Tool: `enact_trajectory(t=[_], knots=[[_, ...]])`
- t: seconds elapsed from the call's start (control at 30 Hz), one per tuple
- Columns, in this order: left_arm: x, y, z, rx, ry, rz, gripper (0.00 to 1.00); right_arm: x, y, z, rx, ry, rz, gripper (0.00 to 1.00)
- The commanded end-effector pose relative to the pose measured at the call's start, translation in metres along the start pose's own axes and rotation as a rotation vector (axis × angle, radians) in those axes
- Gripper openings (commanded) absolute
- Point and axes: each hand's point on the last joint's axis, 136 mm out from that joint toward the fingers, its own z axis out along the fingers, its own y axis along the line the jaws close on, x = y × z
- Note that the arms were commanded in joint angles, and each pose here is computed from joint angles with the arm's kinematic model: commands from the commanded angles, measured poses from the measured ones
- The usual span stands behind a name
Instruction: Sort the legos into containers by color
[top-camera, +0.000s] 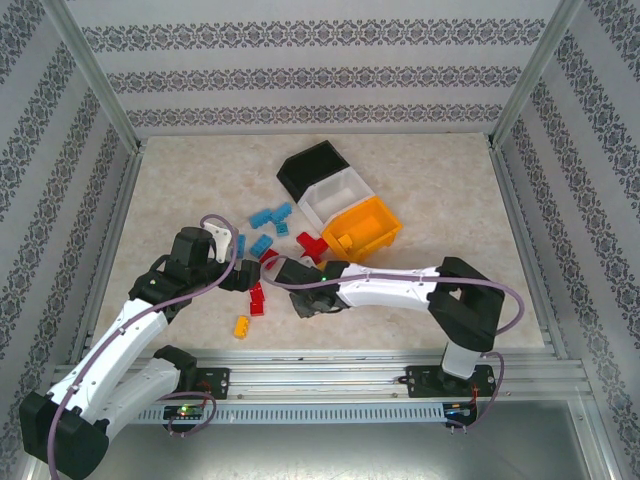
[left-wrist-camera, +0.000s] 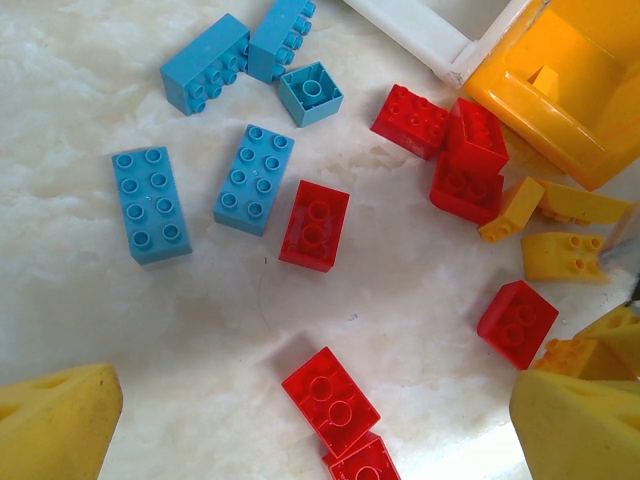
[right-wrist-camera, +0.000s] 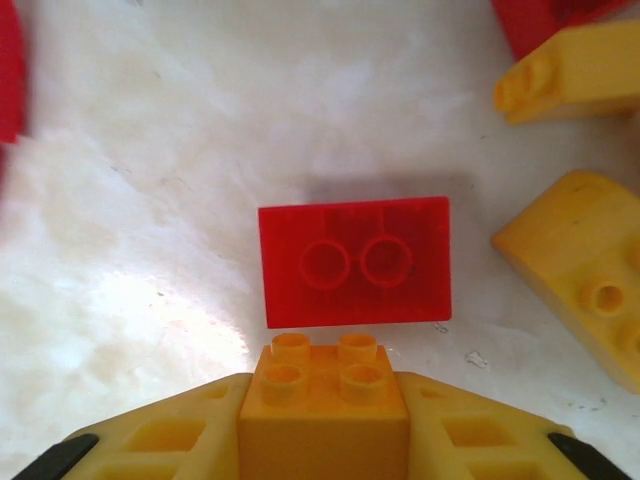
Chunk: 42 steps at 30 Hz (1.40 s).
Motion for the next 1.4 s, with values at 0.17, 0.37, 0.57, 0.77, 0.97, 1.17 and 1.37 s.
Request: enact_trajectory(t=[0.17, 0.37, 0.57, 0.77, 0.97, 1.17, 1.37], knots=[[-0.004, -0.007, -0.005, 0.02, 0.0, 0.03, 1.0, -0.036, -0.026, -0.044, -0.036, -0.12, 0.071, 0.37], [-0.002, -0.009, -0.004, 0.036, 0.003, 0.032, 1.0, -0.075, -0.063, -0.066, -0.024, -0.183, 0.118, 0.37], [-0.001, -0.014, -0.002, 0.068, 0.01, 0.032, 1.0, -0.103, -0.102, -0.063, 0.003, -0.182, 0.167, 0.37], [0.0, -0.016, 0.0, 0.075, 0.017, 0.031, 1.0, -0.121, -0.145, -0.045, 0.032, -0.152, 0.224, 0.36], [0.0, -0.016, 0.001, 0.077, 0.02, 0.032, 1.0, -0.128, -0.174, -0.026, 0.047, -0.124, 0.263, 0.36], [0.001, -0.016, 0.002, 0.078, 0.025, 0.033, 1.0, -0.129, -0.18, -0.008, 0.058, -0.076, 0.254, 0.37], [0.002, -0.016, 0.003, 0.081, 0.028, 0.032, 1.0, -0.126, -0.182, 0.006, 0.061, -0.053, 0.26, 0.4]])
